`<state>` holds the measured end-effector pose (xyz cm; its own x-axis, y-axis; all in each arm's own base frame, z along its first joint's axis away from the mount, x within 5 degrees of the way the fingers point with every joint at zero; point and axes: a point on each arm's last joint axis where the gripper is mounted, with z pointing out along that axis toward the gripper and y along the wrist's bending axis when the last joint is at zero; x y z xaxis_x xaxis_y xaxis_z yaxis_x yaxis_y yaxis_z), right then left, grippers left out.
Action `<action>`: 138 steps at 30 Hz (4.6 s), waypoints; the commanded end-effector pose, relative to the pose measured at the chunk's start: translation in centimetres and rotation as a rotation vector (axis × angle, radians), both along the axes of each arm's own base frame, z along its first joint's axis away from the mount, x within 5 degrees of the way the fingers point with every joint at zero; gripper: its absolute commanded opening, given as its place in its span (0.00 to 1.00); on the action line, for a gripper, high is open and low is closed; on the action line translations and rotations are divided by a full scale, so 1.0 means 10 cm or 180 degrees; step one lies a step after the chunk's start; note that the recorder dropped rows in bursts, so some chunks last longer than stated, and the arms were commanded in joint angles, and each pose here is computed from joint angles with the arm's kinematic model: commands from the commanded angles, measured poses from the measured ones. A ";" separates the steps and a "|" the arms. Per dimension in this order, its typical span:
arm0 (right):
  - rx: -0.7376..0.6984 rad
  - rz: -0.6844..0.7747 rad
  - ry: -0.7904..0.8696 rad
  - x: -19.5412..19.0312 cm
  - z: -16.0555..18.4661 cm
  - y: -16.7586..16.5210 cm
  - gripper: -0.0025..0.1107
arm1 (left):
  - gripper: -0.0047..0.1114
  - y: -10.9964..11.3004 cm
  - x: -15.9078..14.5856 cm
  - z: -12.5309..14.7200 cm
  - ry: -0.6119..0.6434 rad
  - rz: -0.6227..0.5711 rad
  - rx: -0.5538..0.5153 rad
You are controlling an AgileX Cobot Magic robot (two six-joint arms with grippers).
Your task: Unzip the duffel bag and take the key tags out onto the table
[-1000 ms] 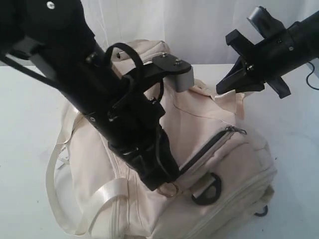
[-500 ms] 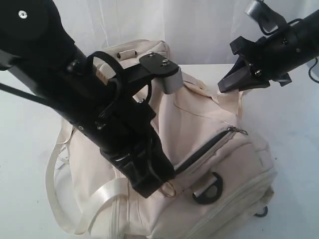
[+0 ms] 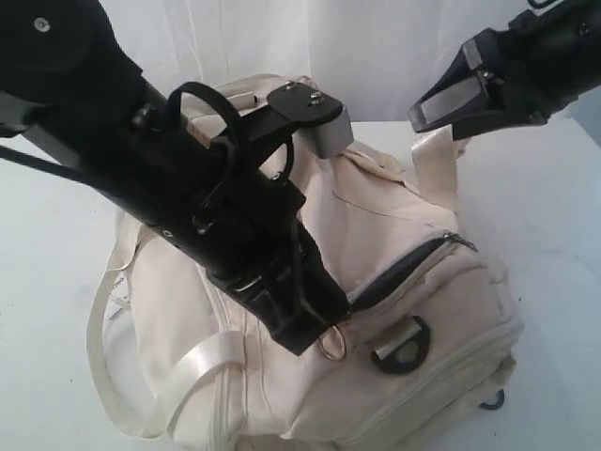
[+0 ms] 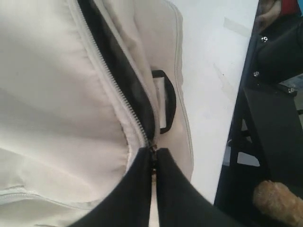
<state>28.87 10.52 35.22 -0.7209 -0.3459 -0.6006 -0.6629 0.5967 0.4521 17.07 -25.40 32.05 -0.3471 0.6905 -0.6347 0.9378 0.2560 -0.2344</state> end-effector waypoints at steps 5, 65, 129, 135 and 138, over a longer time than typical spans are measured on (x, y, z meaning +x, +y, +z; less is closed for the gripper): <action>0.0055 0.0150 -0.0793 -0.71 0.52 -0.11 0.45 | 0.04 -0.03 0.01 0.08 -0.0104 0.0128 -0.0246; -0.1520 0.1228 -0.2800 -1.23 -0.92 0.30 0.02 | 0.04 -0.02 -0.05 -0.01 0.0150 -0.0023 -0.0079; -0.1506 0.1162 -0.2668 -1.24 -0.93 0.29 0.02 | 0.39 -0.08 0.18 -0.41 0.0406 0.0637 0.0515; -0.1506 0.1162 -0.2668 -1.24 -0.93 0.29 0.02 | 0.16 -0.08 0.18 -0.40 0.0395 0.0642 0.0501; -0.1506 0.1162 -0.2668 -1.24 -0.93 0.29 0.02 | 0.08 -0.07 0.17 -0.34 0.0357 0.0630 0.0458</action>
<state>16.20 13.62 25.73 0.0655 -0.7975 -0.5997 -0.8512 0.2690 -0.4507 19.31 -26.36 28.12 -0.5461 0.6770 -0.4935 0.8359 0.4794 -0.2673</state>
